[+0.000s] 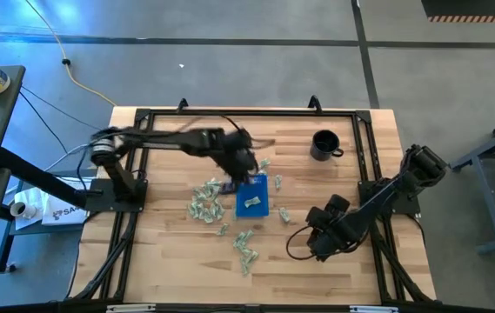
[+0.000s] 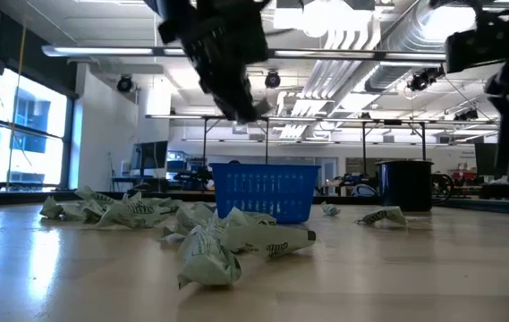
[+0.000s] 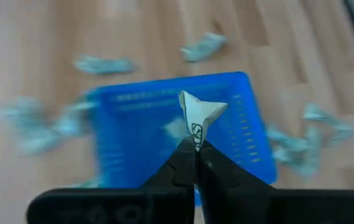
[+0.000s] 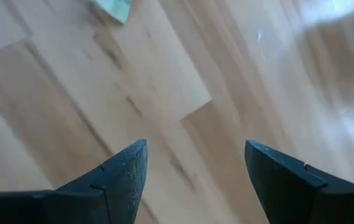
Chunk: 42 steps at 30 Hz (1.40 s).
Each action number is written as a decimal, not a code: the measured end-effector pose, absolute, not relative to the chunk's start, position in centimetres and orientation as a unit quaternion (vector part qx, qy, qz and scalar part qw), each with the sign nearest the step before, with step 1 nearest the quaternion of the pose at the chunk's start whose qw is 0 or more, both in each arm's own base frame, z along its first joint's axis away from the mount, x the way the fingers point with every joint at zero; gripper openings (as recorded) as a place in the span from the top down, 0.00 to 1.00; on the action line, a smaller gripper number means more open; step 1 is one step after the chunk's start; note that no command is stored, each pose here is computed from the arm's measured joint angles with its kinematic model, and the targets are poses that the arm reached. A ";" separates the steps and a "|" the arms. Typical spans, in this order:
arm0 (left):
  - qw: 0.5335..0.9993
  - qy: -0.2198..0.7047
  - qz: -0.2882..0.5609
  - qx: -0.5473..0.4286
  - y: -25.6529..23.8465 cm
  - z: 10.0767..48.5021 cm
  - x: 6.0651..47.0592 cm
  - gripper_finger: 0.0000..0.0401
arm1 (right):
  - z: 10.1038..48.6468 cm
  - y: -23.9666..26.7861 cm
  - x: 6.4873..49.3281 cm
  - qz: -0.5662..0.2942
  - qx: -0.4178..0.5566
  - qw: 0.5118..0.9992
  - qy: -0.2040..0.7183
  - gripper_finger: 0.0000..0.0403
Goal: Pick and place Stevia / Truvia into bins
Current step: Put the stevia packet into the basket
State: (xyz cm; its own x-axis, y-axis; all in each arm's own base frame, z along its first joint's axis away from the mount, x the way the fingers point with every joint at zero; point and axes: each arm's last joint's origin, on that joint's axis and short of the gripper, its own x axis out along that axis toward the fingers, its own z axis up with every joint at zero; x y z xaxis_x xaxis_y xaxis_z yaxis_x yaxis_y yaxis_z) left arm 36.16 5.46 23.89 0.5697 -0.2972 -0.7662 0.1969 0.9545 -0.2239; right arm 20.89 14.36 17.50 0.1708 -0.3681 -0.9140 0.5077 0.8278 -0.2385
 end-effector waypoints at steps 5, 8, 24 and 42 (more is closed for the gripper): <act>0.852 0.496 -0.142 -0.091 3.8 20.2 37.6 0.80 | 17.5 13.0 21.8 -0.283 0.029 0.762 0.581 0.36; 0.854 0.500 -0.117 -0.081 3.7 20.2 37.6 0.75 | 17.5 12.2 22.4 -0.279 0.015 0.763 0.583 0.36; 0.873 0.482 0.028 -0.075 3.2 33.0 27.9 0.68 | 19.0 1.4 27.9 -0.164 -0.057 0.802 0.572 0.36; 0.871 0.347 0.238 -0.255 0.0 31.9 17.9 0.68 | 15.7 -12.3 34.0 0.029 -0.152 0.858 0.489 0.36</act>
